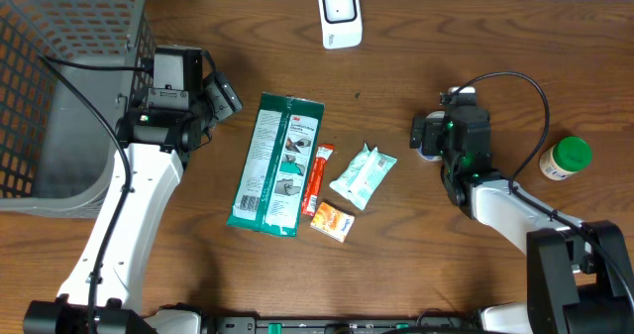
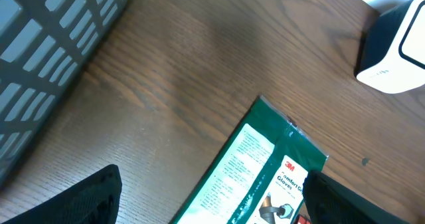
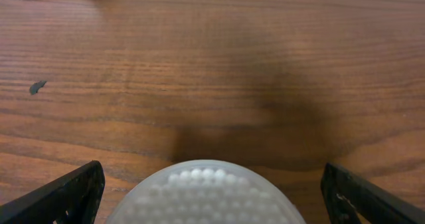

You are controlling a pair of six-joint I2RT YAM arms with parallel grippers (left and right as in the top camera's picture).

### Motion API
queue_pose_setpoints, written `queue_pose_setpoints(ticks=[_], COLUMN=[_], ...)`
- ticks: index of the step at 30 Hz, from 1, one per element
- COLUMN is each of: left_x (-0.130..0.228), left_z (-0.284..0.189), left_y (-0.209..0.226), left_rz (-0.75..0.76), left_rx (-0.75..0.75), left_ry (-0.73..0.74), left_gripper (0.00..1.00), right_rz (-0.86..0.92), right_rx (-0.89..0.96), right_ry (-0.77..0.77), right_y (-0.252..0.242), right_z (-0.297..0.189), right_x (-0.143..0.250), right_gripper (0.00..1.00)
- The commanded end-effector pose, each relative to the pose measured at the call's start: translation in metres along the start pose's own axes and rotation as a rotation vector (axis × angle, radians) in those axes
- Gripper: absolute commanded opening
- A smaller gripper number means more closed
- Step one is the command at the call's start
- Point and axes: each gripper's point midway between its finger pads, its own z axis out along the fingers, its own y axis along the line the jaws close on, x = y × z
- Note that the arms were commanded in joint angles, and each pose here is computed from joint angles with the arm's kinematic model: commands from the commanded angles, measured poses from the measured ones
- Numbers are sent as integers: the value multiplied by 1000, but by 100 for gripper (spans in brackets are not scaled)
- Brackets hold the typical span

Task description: Scan the item barcode

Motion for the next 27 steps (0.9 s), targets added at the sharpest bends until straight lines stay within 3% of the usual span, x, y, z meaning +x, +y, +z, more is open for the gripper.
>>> queue_pose_setpoints(ticks=[1,10,20,25,27], left_x=[-3,-3,-3,-3,-3], left_z=[-2,-2,-2,-2,-2], left_y=[-1,-1,-1,-1,-1], left_rz=[15,15,15,15,15], left_rx=[2,2,2,2,2], left_ry=[-8,-8,-8,-8,-8], left_gripper=[85,85,85,85,85], right_rz=[-50,-132,-134,-143,-150], right_rx=[-5,19,-35,-76,-69], right_ry=[-59,-131,131,289,424], right_y=[3,1,11,17,14], right_z=[-11,-68,-159,-174,-164], right_x=[-20,-109,-191,-184,-158], right_gripper=[99,99,99,99,99])
